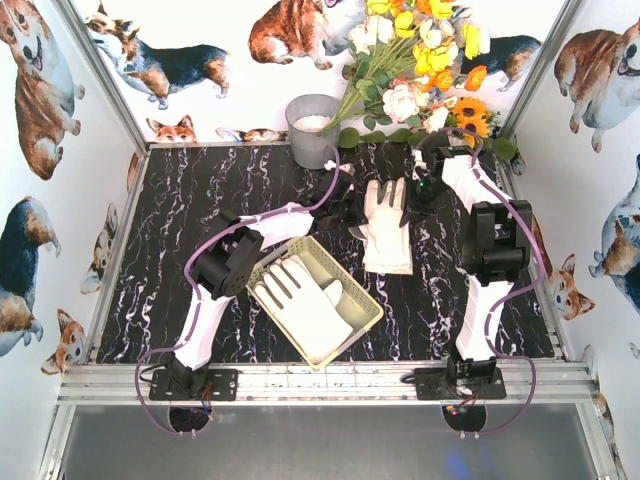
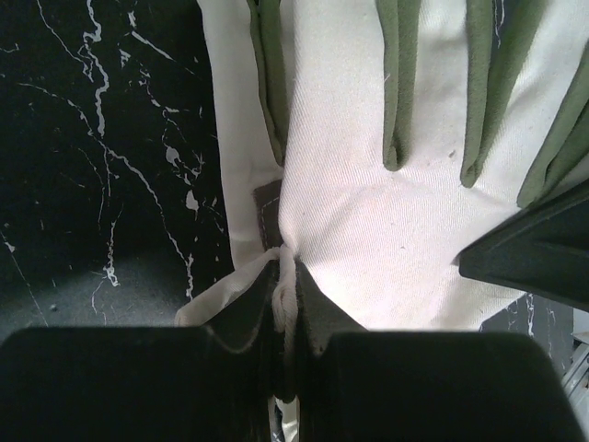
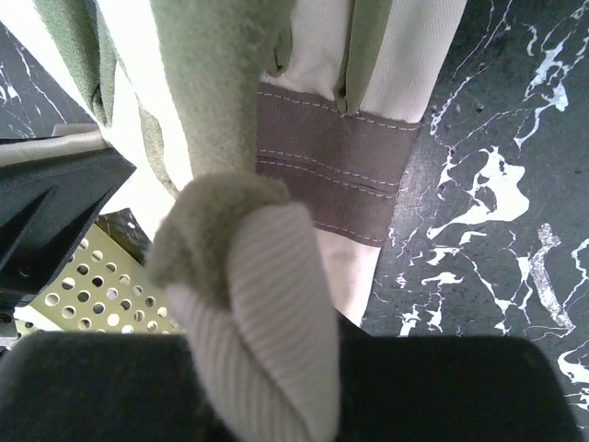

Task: Put the gloves into the storage basket
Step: Pair the glove with the glove.

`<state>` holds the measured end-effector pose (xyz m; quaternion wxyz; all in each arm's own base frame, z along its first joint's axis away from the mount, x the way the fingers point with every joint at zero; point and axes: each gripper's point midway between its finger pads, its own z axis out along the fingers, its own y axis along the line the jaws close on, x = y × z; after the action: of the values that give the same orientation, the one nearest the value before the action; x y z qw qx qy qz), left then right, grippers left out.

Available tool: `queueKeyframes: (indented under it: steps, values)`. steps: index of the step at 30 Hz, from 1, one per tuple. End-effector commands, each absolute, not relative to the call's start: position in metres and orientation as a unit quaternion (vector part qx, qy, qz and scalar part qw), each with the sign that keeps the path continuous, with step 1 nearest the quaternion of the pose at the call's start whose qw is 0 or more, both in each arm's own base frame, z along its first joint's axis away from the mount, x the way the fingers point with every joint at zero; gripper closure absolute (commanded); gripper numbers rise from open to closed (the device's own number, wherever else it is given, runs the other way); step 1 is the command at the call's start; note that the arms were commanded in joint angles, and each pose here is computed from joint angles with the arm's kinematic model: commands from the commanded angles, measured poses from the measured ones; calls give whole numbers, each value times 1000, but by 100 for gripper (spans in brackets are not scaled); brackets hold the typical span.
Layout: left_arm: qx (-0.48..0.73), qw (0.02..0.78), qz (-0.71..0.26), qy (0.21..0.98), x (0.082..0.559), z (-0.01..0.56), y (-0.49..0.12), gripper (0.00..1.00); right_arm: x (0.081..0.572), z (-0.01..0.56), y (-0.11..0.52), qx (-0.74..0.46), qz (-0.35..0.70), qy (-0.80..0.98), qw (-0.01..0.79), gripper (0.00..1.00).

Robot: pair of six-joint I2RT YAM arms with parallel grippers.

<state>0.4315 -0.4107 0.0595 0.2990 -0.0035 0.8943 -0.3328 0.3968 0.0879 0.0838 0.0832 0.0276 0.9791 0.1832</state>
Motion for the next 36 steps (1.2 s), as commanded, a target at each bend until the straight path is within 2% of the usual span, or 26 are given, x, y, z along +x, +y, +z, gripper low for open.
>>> queueKeyframes:
  steps: [1, 23, 25, 29, 31, 34, 36]
  values:
    - [-23, 300, -295, 907, 441, 58, -381, 100, 401, 114, 76, 36, 170, 978, 116, 100]
    - [10, 244, -289, 926, 425, 11, -384, 100, 416, 59, 64, 50, 129, 987, 82, 100]
    - [9, 241, -289, 926, 425, 9, -385, 100, 417, 62, 64, 52, 129, 987, 85, 93]
    - [8, 239, -290, 927, 425, 8, -385, 100, 419, 80, 66, 47, 142, 983, 106, 66]
    - [6, 238, -293, 926, 424, 8, -386, 100, 417, 92, 68, 45, 157, 979, 119, 57]
    - [6, 241, -304, 922, 426, 11, -390, 100, 412, 106, 70, 51, 187, 972, 136, 48]
    - [9, 244, -313, 918, 428, 17, -394, 95, 407, 108, 72, 58, 211, 965, 143, 46]
